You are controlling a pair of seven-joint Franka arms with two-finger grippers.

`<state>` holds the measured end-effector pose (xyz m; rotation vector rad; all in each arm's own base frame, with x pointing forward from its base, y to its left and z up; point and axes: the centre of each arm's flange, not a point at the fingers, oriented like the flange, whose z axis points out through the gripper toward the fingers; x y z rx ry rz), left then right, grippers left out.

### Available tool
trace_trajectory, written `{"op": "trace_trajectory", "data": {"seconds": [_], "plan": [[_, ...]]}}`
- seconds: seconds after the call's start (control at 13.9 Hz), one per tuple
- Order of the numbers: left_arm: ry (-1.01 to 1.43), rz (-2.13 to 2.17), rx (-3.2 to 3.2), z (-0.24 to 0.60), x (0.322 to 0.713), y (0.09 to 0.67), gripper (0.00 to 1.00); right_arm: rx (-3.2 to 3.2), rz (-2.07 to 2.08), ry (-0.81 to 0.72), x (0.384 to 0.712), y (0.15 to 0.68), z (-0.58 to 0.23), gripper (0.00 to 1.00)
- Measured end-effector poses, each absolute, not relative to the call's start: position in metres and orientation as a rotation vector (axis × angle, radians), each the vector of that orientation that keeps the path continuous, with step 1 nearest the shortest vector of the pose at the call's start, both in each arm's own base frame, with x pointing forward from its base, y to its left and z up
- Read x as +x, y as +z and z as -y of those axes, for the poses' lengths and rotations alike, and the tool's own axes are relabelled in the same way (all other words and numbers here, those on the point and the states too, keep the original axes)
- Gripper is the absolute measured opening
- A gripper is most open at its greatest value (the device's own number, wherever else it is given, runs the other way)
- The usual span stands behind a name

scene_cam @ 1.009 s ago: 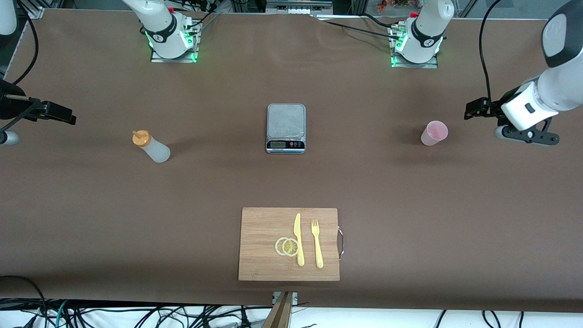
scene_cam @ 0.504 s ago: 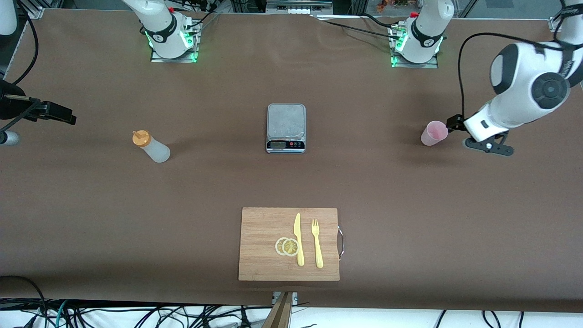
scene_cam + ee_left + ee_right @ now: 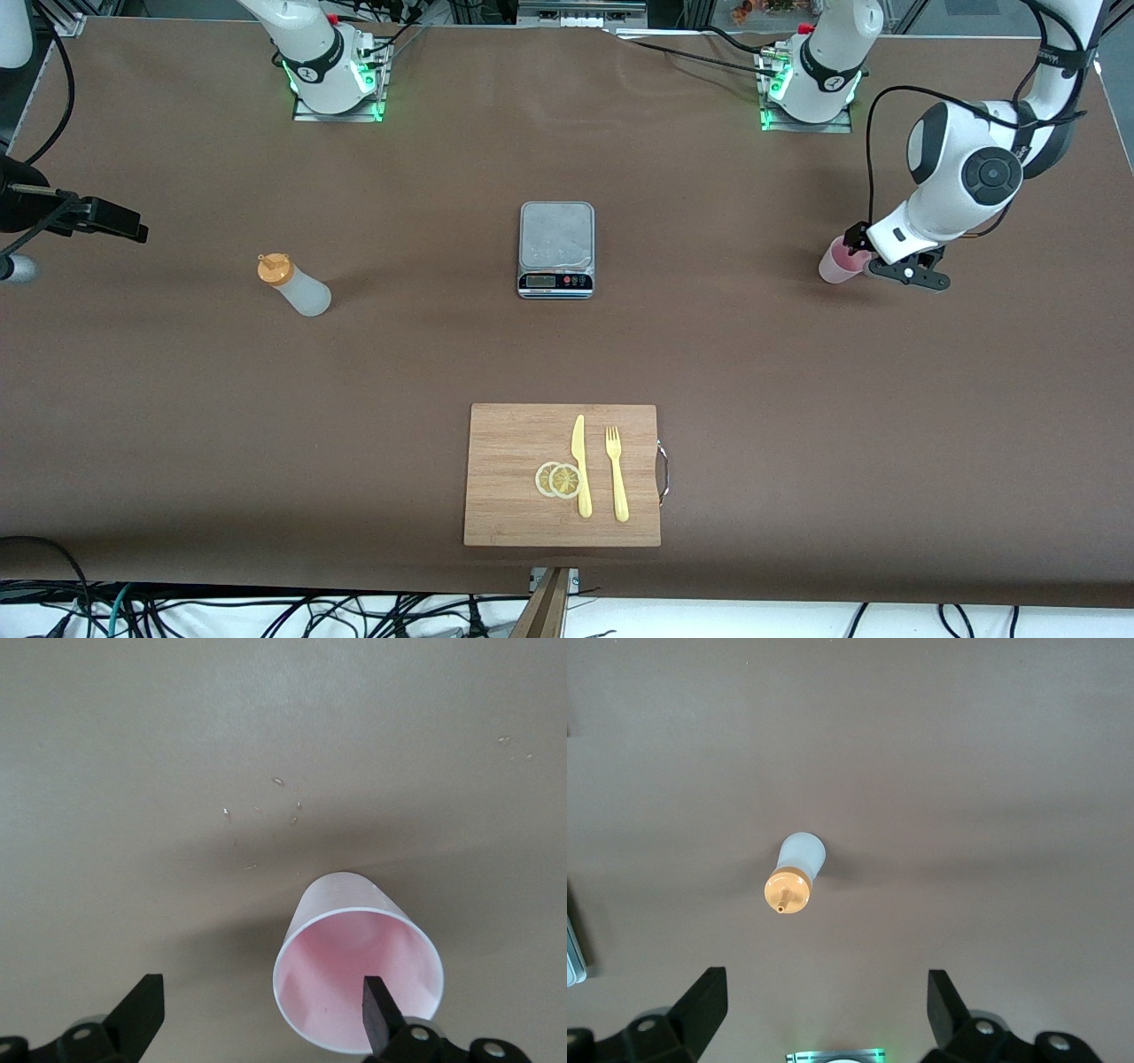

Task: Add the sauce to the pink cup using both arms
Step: 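Reach the left gripper down to the pink cup and grasp it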

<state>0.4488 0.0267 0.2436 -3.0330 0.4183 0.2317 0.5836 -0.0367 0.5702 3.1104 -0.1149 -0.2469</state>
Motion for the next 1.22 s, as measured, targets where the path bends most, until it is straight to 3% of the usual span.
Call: {"op": "trace_trajectory", "data": {"seconds": [0.14, 0.22, 0.29, 0.5, 0.79, 1.22], "plan": [[0.238, -0.424, -3.035, -0.026, 0.448, 0.233, 0.87, 3.11, 0.115, -0.247, 0.584, 0.57, 0.037, 1.0], [0.245, -0.426, -3.036, -0.025, 0.448, 0.229, 0.87, 3.11, 0.115, -0.247, 0.584, 0.57, 0.037, 1.0], [0.249, -0.428, -3.037, -0.025, 0.448, 0.224, 0.79, 3.11, 0.115, -0.247, 0.584, 0.57, 0.037, 1.0], [0.247, -0.433, -3.039, -0.024, 0.448, 0.217, 0.44, 3.11, 0.115, -0.247, 0.584, 0.57, 0.037, 1.0], [0.24, -0.446, -3.038, -0.021, 0.45, 0.218, 0.06, 3.11, 0.115, -0.247, 0.584, 0.57, 0.037, 1.0], [0.21, -0.455, -3.034, -0.019, 0.455, 0.226, 0.05, 3.11, 0.115, -0.247, 0.584, 0.57, 0.037, 1.0]]}}
